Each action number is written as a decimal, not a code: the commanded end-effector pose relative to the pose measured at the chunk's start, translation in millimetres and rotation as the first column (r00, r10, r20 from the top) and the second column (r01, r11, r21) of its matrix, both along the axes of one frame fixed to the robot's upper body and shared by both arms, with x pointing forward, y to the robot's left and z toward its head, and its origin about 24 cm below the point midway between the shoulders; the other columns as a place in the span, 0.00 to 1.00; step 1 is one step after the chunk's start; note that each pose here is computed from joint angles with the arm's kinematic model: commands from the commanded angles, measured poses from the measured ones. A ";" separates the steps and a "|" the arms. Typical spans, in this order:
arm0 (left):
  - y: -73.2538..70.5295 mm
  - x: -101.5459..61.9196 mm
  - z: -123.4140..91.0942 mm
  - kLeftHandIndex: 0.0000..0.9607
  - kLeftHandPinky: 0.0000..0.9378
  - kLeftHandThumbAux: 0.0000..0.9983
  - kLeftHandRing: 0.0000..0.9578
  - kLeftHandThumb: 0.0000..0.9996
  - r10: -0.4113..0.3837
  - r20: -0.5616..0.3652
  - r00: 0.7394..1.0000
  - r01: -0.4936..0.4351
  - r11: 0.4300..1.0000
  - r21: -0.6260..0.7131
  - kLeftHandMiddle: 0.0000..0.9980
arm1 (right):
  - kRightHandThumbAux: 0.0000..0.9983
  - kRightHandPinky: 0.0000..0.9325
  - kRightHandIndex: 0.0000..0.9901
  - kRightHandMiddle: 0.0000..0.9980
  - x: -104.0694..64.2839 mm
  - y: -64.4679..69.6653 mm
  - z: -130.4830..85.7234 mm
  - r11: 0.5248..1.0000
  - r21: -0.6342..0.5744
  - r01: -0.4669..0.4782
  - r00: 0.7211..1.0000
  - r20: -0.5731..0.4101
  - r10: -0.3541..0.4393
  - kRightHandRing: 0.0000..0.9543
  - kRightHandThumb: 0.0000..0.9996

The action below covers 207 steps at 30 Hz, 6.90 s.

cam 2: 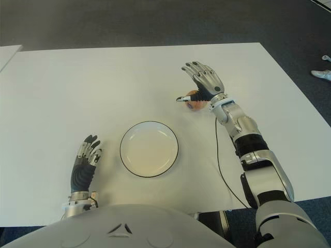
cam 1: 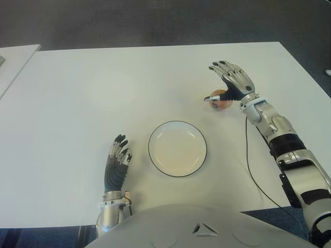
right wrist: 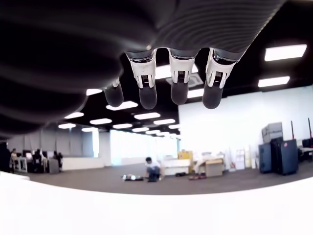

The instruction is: Put the apples into the plate.

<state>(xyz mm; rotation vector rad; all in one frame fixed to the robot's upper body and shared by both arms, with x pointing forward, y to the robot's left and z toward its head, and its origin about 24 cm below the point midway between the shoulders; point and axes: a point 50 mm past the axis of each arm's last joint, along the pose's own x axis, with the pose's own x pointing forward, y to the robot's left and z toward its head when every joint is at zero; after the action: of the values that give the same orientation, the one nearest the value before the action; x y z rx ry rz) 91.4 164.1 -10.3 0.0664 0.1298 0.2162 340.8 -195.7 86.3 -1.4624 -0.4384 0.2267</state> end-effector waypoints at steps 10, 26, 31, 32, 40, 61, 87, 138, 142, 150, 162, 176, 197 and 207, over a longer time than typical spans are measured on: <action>1.5 -7.4 -0.9 0.12 0.20 0.52 0.15 0.12 0.009 -0.029 1.000 -0.009 1.000 -0.006 0.12 | 0.34 0.00 0.00 0.00 7.6 -6.4 -20.6 0.999 0.005 0.050 0.994 -0.095 -0.049 0.00 0.36; 5.3 -11.0 1.1 0.11 0.20 0.53 0.15 0.10 0.013 -0.017 1.000 -0.013 1.000 0.006 0.12 | 0.36 0.00 0.00 0.00 6.2 -20.5 -35.1 0.992 -0.023 0.122 0.980 -0.158 -0.124 0.00 0.35; 5.9 -11.6 1.3 0.12 0.21 0.53 0.16 0.10 0.015 -0.014 1.000 -0.015 1.000 0.009 0.12 | 0.37 0.00 0.00 0.00 4.8 -23.4 -39.2 0.990 -0.043 0.134 0.976 -0.167 -0.139 0.00 0.36; 6.1 -11.7 1.4 0.12 0.21 0.53 0.16 0.10 0.014 -0.014 1.000 -0.014 1.000 0.010 0.12 | 0.37 0.00 0.00 0.00 4.5 -23.9 -40.0 0.990 -0.047 0.136 0.975 -0.168 -0.142 0.00 0.36; 8.8 -12.7 1.6 0.12 0.20 0.53 0.15 0.10 0.011 -0.011 1.000 -0.010 1.000 0.018 0.12 | 0.38 0.00 0.00 0.00 2.1 -32.6 -44.0 0.983 -0.078 0.165 0.967 -0.181 -0.177 0.00 0.35; 10.4 -13.4 3.5 0.13 0.21 0.53 0.16 0.11 0.013 -0.004 1.000 -0.013 1.000 0.016 0.12 | 0.38 0.00 0.01 0.00 -4.7 -40.2 -52.0 0.977 -0.058 0.206 0.961 -0.174 -0.213 0.00 0.32; 11.0 -14.3 7.5 0.13 0.20 0.52 0.15 0.12 0.015 -0.001 1.000 -0.015 1.000 0.014 0.12 | 0.41 0.00 0.01 0.00 -3.5 -34.8 -59.1 0.976 -0.066 0.210 0.951 -0.217 -0.219 0.00 0.34; 5.0 -15.9 20.7 0.15 0.22 0.52 0.17 0.13 0.011 0.038 0.999 -0.010 1.000 -0.013 0.14 | 0.76 0.80 0.68 0.76 -10.8 5.9 -79.5 0.995 -0.031 0.093 0.984 -0.152 -0.097 0.76 0.45; 5.4 -16.2 22.0 0.15 0.22 0.52 0.17 0.13 0.012 0.042 0.999 -0.012 1.000 -0.010 0.14 | 0.78 0.83 0.68 0.78 -10.9 6.4 -78.1 0.997 -0.017 0.081 0.986 -0.146 -0.082 0.78 0.45; 6.2 -16.0 24.4 0.16 0.21 0.49 0.16 0.14 0.003 0.055 0.999 -0.003 1.000 -0.008 0.14 | 0.78 0.86 0.75 0.84 -10.9 5.9 -73.9 0.997 0.037 0.065 0.989 -0.139 -0.059 0.83 0.47; 7.3 -15.8 25.9 0.15 0.22 0.51 0.16 0.15 -0.001 0.058 0.998 0.002 1.000 -0.016 0.14 | 0.78 0.92 0.85 0.94 -9.9 4.9 -72.2 0.997 0.048 0.065 0.987 -0.152 -0.057 0.92 0.50; 9.9 -16.4 25.4 0.15 0.20 0.50 0.16 0.13 -0.003 0.051 0.999 0.004 1.000 -0.017 0.14 | 0.77 0.92 0.84 0.93 -7.3 4.3 -61.6 0.996 0.086 0.034 0.994 -0.108 -0.024 0.92 0.51; 8.4 -15.0 20.9 0.13 0.20 0.54 0.15 0.13 -0.008 0.034 0.999 0.008 1.000 -0.002 0.13 | 0.76 0.90 0.85 0.91 -30.6 20.8 -6.9 0.935 0.255 -0.245 0.969 0.106 0.225 0.91 0.58; 7.3 -12.9 19.3 0.13 0.21 0.54 0.15 0.13 -0.012 0.023 1.000 0.012 1.000 -0.004 0.13 | 0.75 0.88 0.81 0.86 -62.1 47.8 10.0 0.893 0.236 -0.384 0.923 0.091 0.373 0.88 0.58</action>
<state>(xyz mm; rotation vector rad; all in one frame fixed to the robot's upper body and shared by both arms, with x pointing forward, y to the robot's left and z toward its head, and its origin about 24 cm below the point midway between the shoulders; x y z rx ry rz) 78.8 172.2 14.5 0.0579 0.0718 0.2064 283.9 -149.8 89.4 -1.1283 -0.7550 0.4211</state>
